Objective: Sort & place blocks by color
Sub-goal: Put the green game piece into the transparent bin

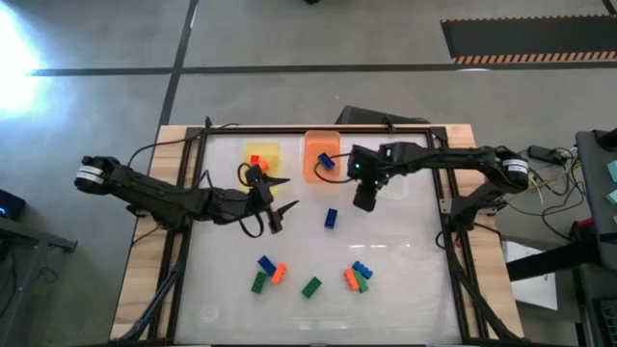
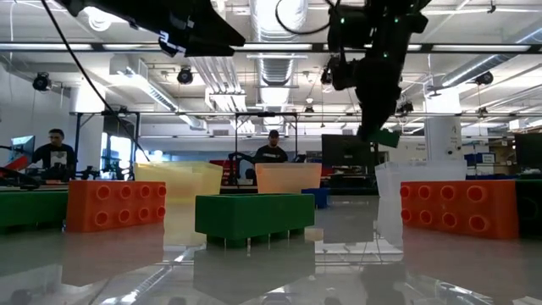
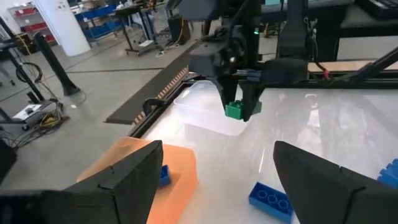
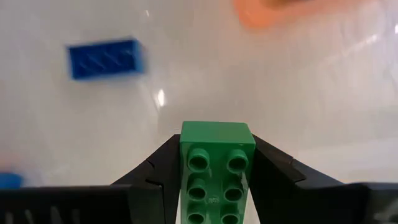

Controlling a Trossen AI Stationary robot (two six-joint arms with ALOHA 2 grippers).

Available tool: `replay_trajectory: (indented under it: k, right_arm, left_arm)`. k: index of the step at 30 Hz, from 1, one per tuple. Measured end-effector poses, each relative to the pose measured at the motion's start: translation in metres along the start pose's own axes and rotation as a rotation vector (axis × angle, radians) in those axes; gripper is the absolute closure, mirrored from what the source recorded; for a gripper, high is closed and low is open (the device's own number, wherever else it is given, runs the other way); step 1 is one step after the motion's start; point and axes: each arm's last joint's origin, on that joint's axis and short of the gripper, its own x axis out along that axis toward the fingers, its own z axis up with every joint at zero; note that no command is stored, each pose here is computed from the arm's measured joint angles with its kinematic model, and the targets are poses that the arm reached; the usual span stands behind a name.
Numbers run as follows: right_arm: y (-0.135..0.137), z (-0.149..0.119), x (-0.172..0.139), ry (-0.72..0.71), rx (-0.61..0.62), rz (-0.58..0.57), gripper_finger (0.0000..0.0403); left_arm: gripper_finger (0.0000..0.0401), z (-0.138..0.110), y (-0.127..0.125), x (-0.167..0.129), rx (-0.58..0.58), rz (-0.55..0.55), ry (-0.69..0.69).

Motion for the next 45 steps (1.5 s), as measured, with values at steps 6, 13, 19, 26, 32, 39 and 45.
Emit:
replay_trajectory:
  k: [6,13,19,26,32,39,45]
  right_arm:
    - [-0.023,0.002,-0.006,0.102,-0.041,-0.088,0.0269]
    - [-0.058,-0.009,-0.014,0.235,-0.116,-0.211,0.0269]
    - [-0.085,-0.017,-0.007,0.267,-0.145,-0.203,0.0269]
    - [-0.116,-0.029,0.009,0.192,-0.145,-0.133,0.0268]
    - [-0.126,-0.036,0.021,0.151,-0.145,-0.146,0.0268]
    - [-0.126,-0.041,0.032,0.127,-0.173,-0.163,0.0268]
    - [-0.126,-0.044,0.035,0.13,-0.162,-0.162,0.0251]
  left_arm:
    - [0.0113,-0.004,-0.002,0.002,0.01,0.002,0.015]
    - [0.0113,-0.004,0.0,0.002,0.01,0.04,0.015]
    - [0.0113,-0.004,0.0,0.002,0.012,0.045,0.017]
    - [0.0113,-0.007,0.0,0.002,0.017,0.044,0.024]
    - [0.0113,-0.012,0.0,0.002,0.023,0.045,0.032]
    - [0.0113,-0.012,0.0,0.001,0.004,0.046,0.006]
    - [0.0113,-0.012,0.0,0.001,0.005,0.045,0.008]
